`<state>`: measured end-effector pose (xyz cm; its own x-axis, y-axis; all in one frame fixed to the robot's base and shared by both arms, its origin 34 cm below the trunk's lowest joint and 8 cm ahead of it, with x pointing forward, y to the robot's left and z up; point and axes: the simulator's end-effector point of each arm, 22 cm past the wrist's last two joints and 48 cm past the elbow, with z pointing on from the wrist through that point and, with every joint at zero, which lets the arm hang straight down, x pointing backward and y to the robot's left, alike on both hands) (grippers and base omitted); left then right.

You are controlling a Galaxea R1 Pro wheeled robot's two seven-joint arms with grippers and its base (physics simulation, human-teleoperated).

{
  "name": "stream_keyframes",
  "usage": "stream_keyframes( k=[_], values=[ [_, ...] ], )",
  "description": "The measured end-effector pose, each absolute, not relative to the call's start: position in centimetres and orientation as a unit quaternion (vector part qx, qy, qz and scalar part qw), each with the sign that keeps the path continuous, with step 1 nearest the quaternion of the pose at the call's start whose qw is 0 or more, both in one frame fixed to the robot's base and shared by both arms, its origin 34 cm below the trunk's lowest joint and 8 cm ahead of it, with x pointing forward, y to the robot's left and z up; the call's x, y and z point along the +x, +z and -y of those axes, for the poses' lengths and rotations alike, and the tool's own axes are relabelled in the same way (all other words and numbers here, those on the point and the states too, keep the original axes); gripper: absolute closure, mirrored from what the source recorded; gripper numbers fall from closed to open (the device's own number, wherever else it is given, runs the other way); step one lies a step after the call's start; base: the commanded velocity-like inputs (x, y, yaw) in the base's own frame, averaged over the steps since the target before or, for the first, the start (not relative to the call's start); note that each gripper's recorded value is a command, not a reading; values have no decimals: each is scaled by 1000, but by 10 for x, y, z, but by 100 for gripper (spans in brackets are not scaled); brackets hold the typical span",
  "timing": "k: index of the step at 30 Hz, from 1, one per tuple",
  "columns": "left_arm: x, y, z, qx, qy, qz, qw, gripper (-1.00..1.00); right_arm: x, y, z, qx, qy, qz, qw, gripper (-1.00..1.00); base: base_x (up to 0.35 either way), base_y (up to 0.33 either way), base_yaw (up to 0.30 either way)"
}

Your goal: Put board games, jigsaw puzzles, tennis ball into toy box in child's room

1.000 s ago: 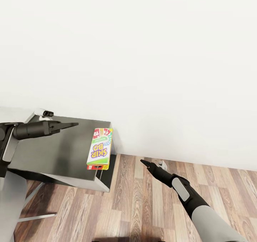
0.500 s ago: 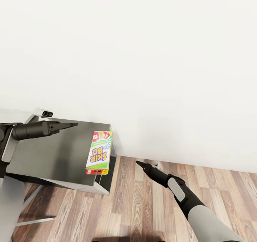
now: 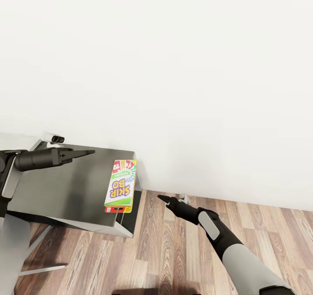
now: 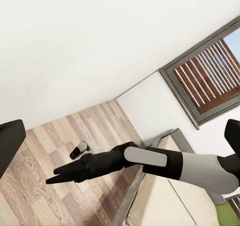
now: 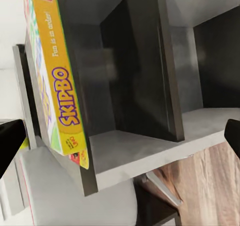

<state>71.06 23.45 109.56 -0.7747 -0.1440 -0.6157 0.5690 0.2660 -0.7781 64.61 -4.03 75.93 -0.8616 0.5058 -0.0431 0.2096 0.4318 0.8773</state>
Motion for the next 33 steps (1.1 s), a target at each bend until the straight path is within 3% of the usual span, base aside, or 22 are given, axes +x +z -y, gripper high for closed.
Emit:
stream_keyframes(
  k=[14, 33],
  values=[
    [711, 1095, -235, 144, -588, -736, 303, -100, 653, 735, 57, 218, 414, -865, 181, -100, 0, 0, 0],
    [711, 1096, -236, 144, -587, -737, 304, -100, 644, 750, 38, 208, 462, -849, 151, -100, 0, 0, 0]
  ],
)
